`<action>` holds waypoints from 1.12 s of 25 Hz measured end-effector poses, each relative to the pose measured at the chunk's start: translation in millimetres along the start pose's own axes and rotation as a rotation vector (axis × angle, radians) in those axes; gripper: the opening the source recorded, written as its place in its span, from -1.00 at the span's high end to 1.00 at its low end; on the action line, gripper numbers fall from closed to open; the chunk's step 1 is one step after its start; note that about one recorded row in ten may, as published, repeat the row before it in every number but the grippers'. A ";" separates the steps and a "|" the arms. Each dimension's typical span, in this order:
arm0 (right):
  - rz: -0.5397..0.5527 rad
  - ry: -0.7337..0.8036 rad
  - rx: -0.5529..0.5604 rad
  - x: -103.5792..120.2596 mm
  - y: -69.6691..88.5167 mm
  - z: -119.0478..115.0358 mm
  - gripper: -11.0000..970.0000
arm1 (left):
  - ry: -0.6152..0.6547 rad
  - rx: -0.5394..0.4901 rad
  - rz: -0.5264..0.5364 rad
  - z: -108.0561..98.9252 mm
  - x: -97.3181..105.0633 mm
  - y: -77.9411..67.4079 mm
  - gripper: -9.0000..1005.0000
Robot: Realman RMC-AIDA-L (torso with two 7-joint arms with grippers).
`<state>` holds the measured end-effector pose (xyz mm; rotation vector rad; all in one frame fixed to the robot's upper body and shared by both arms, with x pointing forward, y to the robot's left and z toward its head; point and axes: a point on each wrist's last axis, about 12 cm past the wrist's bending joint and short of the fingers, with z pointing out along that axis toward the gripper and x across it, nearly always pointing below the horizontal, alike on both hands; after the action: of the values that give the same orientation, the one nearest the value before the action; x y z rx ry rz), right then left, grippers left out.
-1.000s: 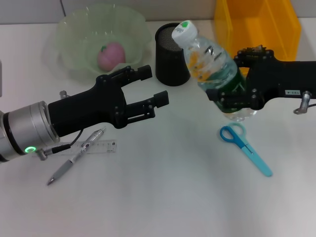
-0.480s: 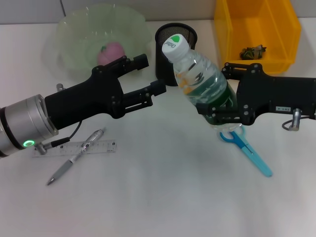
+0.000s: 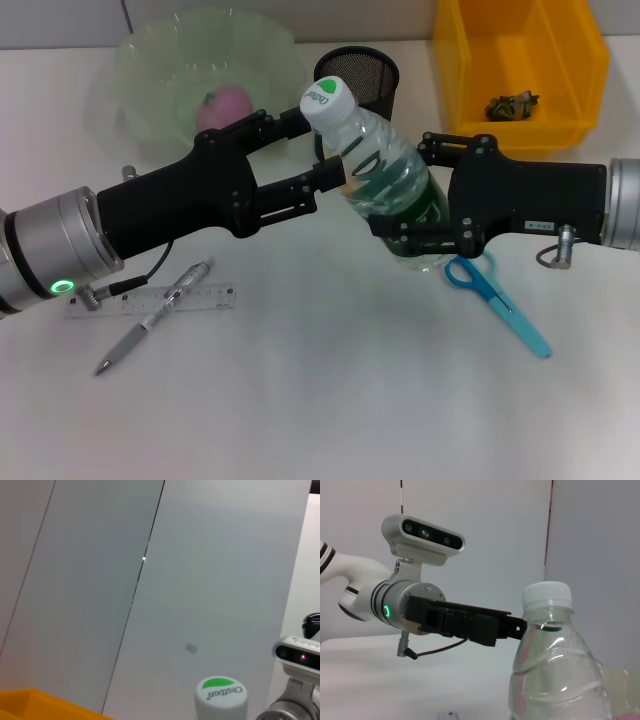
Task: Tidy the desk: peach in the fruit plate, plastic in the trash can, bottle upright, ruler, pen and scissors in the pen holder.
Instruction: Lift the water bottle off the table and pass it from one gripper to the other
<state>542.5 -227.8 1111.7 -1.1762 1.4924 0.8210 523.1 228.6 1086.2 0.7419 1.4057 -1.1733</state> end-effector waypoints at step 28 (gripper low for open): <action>0.010 -0.061 -0.085 6.3 10.1 28.9 -0.55 | -0.015 0.008 -0.015 -4.3 3.1 -3.9 -0.36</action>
<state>541.5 -200.0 1097.7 -1.1967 1.4260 0.9272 517.5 230.9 1083.8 0.7278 1.3969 -1.1947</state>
